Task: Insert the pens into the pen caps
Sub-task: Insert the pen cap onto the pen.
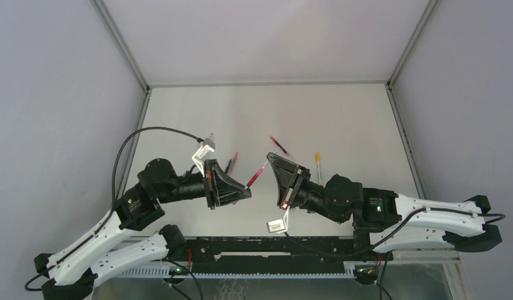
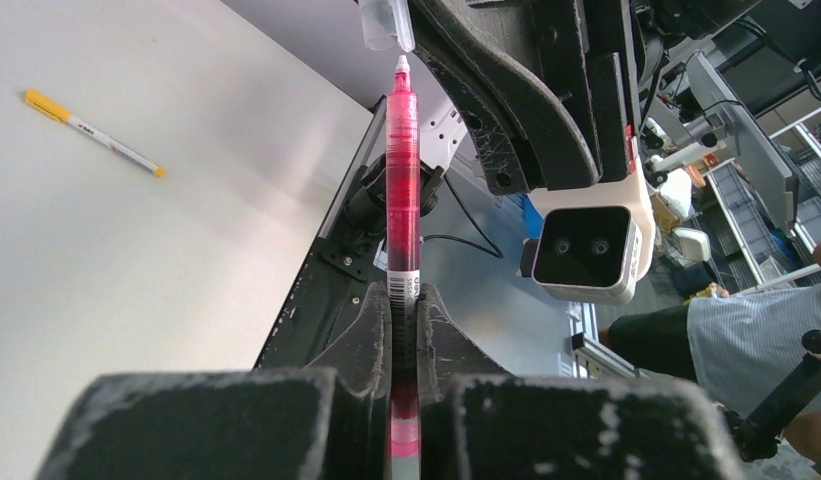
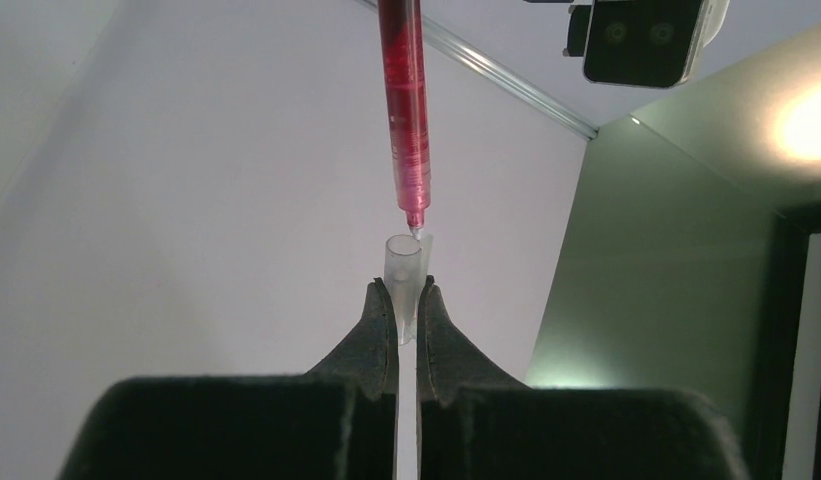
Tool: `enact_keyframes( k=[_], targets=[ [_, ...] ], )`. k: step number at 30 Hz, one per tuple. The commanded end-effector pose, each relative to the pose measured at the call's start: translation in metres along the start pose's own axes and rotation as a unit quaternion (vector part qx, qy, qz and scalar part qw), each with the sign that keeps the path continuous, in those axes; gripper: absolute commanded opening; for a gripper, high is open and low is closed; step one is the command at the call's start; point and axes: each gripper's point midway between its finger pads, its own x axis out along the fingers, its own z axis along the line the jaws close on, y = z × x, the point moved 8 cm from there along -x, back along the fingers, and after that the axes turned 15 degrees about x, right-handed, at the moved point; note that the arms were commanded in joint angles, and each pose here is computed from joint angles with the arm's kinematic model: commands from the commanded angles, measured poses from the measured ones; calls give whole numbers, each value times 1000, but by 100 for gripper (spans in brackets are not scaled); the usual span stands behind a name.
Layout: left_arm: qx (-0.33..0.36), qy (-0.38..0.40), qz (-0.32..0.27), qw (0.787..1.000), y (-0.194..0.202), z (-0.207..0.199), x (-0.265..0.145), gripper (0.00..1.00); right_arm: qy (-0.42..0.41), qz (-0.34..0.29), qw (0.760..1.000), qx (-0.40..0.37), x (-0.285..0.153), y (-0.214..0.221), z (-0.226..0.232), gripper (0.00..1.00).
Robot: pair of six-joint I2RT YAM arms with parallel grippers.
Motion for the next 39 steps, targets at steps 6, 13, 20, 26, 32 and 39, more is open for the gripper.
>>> enact_keyframes(
  k=[6,13,20,26,32,39],
  targets=[
    [5,8,-15,1000,-2,-1,2,0,32,2,999,-43,-7,1,-27,0],
    [6,7,-16,1000,-2,-1,1,0,28,2,999,-45,-7,0,-25,0],
    [6,7,-15,1000,-2,-1,1,0,21,-4,999,-46,-5,-4,-23,0],
    [6,6,-17,1000,-3,-1,1,0,18,-6,999,-49,-1,-7,-23,0],
    [1,-10,-27,1000,-6,0,1,0,6,1,998,-58,4,-9,-19,0],
    [-35,-18,-55,998,-7,3,6,0,-16,17,997,-77,8,-10,-14,0]
  ],
)
